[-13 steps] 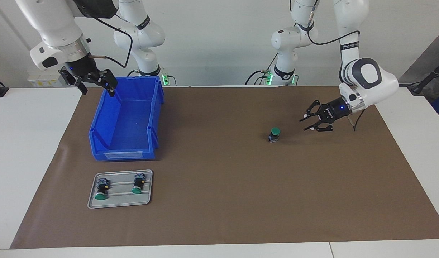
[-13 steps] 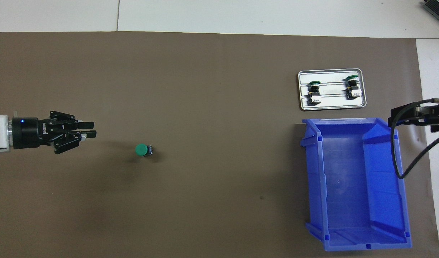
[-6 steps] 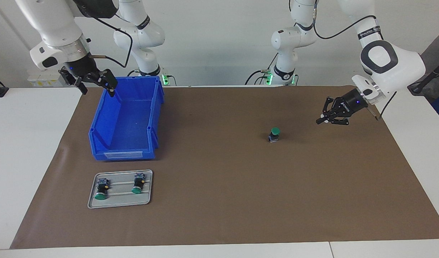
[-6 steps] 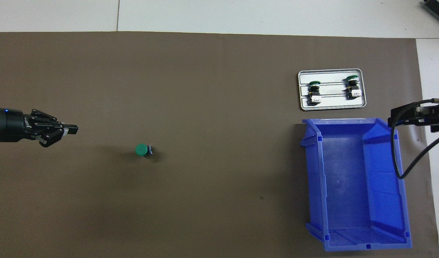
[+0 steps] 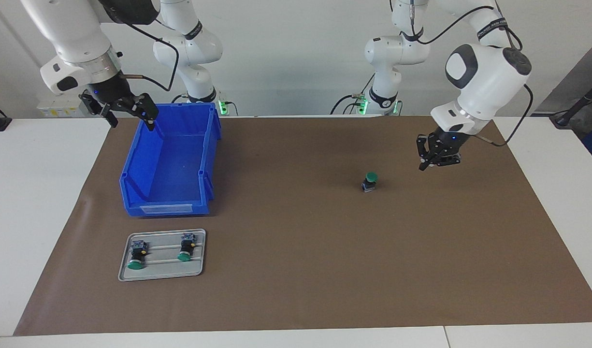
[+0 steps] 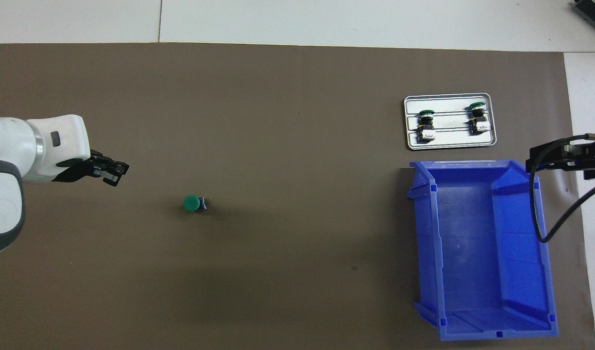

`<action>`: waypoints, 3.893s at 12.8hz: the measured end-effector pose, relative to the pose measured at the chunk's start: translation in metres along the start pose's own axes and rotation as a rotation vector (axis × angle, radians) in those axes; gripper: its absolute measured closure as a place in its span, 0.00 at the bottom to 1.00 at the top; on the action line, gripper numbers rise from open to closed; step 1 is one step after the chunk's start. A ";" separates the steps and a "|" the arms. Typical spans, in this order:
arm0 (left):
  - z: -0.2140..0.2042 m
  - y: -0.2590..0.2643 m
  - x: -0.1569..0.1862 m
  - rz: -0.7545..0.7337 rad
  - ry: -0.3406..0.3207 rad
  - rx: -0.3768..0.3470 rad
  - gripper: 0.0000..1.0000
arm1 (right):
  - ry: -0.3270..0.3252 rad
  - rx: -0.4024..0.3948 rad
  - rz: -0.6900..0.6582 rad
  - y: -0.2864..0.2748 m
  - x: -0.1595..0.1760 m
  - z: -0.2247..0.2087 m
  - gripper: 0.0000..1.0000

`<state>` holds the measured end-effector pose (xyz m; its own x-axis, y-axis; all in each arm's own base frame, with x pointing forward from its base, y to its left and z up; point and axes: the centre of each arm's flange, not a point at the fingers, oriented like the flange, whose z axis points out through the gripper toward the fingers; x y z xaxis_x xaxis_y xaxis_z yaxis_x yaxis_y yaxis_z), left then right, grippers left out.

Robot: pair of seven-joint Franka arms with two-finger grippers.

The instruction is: Place and press button with both arms

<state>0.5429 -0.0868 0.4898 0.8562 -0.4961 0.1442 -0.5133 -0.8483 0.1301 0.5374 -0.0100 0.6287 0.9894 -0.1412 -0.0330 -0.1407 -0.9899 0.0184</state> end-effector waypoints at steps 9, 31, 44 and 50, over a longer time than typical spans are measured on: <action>0.086 0.086 -0.004 -0.296 -0.088 0.011 0.99 | 0.000 0.000 0.000 0.000 0.000 0.000 0.00; -0.082 -0.039 -0.028 -0.504 0.028 0.135 0.14 | 0.000 0.000 0.000 0.000 0.000 0.000 0.00; -0.162 -0.064 -0.002 -0.480 -0.113 0.097 0.00 | 0.000 0.000 0.000 0.000 0.000 0.000 0.00; -0.152 -0.049 -0.028 -0.482 -0.154 0.089 0.00 | 0.000 0.000 0.000 0.000 0.000 0.000 0.00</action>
<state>0.5351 -0.0030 0.6283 0.9965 -0.0604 -0.0583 -0.0568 -0.9965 0.0612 0.5374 -0.0100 0.6288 0.9894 -0.1412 -0.0330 -0.1407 -0.9899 0.0184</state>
